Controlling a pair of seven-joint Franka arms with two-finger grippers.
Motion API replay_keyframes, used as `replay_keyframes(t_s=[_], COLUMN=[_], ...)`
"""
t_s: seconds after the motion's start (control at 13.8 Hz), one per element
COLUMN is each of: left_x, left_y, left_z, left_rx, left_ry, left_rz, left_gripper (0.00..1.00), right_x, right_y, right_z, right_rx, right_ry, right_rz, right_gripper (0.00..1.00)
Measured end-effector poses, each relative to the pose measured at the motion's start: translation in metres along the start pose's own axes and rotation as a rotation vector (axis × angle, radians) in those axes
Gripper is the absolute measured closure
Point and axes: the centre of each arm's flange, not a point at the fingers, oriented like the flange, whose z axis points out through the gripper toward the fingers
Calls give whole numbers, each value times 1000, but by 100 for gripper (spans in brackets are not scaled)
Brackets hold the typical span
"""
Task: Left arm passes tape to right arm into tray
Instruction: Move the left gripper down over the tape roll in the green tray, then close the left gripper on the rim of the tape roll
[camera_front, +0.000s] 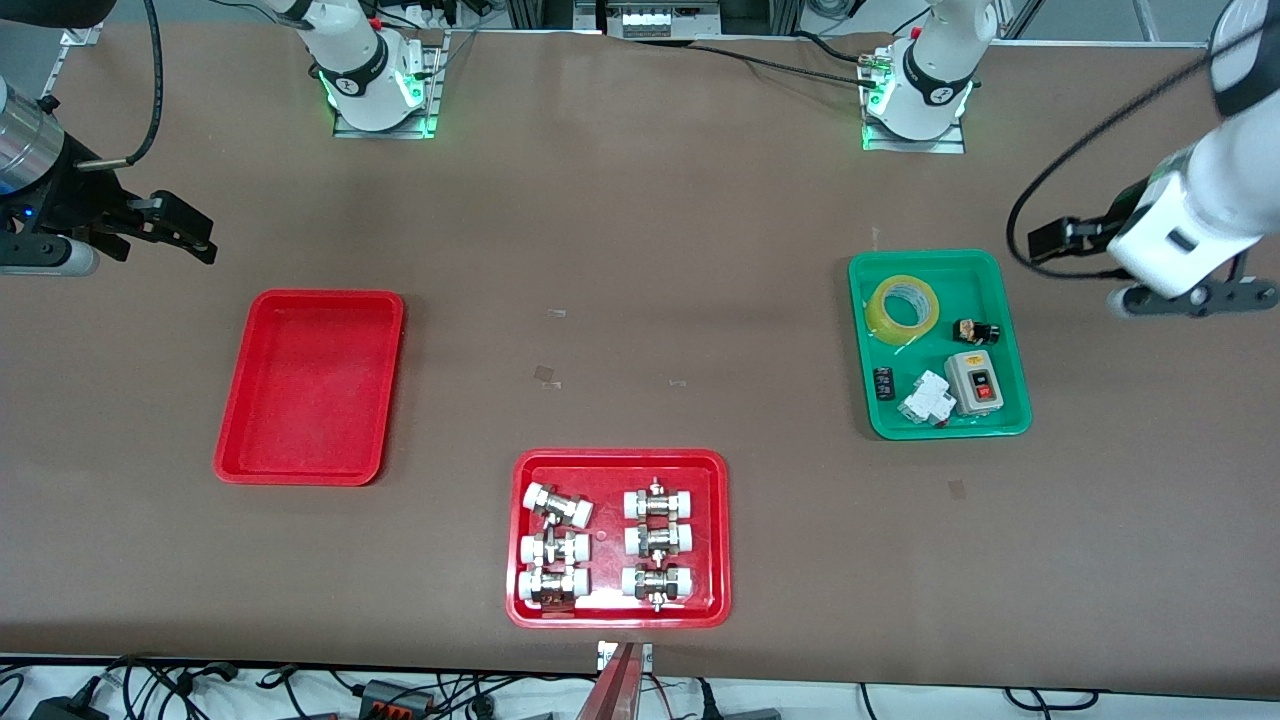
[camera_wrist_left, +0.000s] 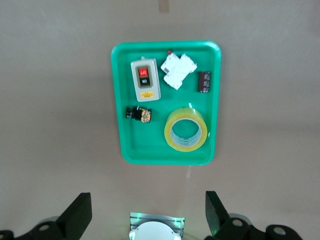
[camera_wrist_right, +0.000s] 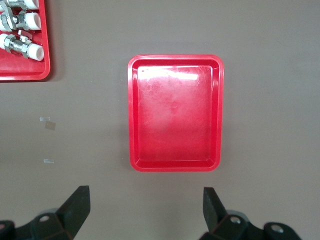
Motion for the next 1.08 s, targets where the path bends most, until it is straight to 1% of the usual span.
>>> replay_keyframes(t_s=[0.14, 0.29, 0.43, 0.65, 0.79, 1.08], left_x=[36, 60, 60, 39, 26, 21], left_y=[-1, 6, 19, 25, 20, 15], left_z=[57, 128, 201, 295, 322, 322], left_rx=[-25, -42, -49, -73, -77, -72], left_ry=[-67, -95, -97, -61, -83, -86], left_rz=[12, 27, 45, 48, 40, 32], left_gripper=[0, 0, 0, 0, 0, 1], right_x=[0, 0, 0, 0, 0, -1], right_y=[0, -1, -1, -2, -4, -5], right_z=[0, 0, 0, 1, 1, 1], right_rx=[0, 0, 0, 0, -1, -1], right_ry=[-2, -2, -2, -4, -4, -5], right_rz=[0, -1, -2, -4, -6, -7], right_gripper=[0, 0, 0, 0, 0, 0])
